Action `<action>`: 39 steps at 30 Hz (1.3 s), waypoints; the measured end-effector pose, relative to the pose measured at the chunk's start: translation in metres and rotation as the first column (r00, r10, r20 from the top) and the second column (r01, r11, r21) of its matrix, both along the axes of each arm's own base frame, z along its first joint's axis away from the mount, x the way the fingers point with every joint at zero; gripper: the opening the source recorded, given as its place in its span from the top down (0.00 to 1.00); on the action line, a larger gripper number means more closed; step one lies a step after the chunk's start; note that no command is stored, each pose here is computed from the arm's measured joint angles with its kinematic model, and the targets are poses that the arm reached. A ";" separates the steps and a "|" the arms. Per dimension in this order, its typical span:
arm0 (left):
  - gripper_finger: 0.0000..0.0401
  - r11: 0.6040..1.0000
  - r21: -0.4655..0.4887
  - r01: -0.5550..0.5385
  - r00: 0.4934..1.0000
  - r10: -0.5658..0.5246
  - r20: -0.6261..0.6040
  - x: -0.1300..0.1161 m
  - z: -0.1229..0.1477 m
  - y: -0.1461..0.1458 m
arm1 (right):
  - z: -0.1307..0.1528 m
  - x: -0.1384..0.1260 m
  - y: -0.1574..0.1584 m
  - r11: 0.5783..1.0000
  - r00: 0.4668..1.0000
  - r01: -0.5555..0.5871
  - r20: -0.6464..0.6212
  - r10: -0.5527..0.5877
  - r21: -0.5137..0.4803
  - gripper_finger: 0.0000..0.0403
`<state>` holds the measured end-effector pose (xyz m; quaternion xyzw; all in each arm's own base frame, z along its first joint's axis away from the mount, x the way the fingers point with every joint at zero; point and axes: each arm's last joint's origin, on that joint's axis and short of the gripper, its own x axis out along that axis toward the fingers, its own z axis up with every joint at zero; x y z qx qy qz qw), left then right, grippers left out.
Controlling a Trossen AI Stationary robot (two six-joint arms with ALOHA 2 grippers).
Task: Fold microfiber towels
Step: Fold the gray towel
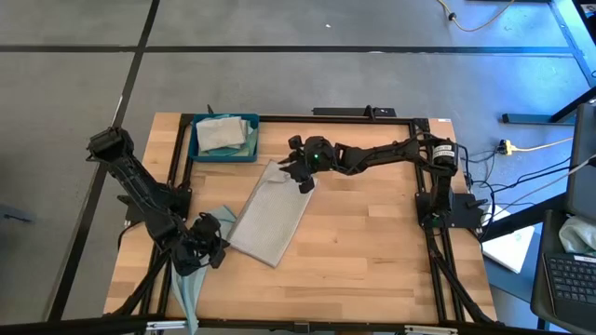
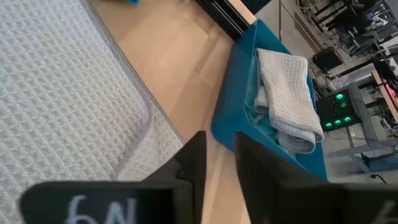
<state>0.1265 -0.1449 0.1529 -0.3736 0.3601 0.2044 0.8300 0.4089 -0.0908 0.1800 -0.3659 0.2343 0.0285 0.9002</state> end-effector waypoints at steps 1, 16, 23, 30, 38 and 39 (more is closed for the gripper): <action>0.99 1.000 0.002 0.003 1.000 -0.003 0.000 0.000 0.000 0.000 | 0.000 0.000 0.000 1.000 1.000 0.000 0.000 0.000 0.001 0.77; 0.91 0.999 0.040 0.015 0.999 -0.013 -0.037 -0.002 -0.002 0.003 | -0.015 -0.007 0.008 0.998 0.982 0.058 -0.182 -0.057 -0.004 0.65; 0.91 0.999 0.039 -0.012 1.000 0.012 -0.013 0.003 -0.002 0.005 | -0.027 -0.017 0.016 0.991 0.945 0.005 -0.326 0.039 0.135 0.65; 0.91 0.964 0.263 0.032 0.963 -0.100 0.251 0.021 0.019 -0.005 | -0.036 -0.028 0.021 0.969 0.887 0.077 -0.460 0.041 0.235 0.65; 0.91 0.964 0.256 0.075 0.946 -0.150 0.287 0.034 0.026 -0.005 | -0.037 -0.028 0.025 0.956 0.885 0.050 -0.457 0.091 0.289 0.65; 0.91 0.968 0.238 0.075 0.952 -0.141 0.272 0.033 0.024 -0.005 | -0.037 -0.029 0.025 0.955 0.884 0.053 -0.458 0.090 0.290 0.65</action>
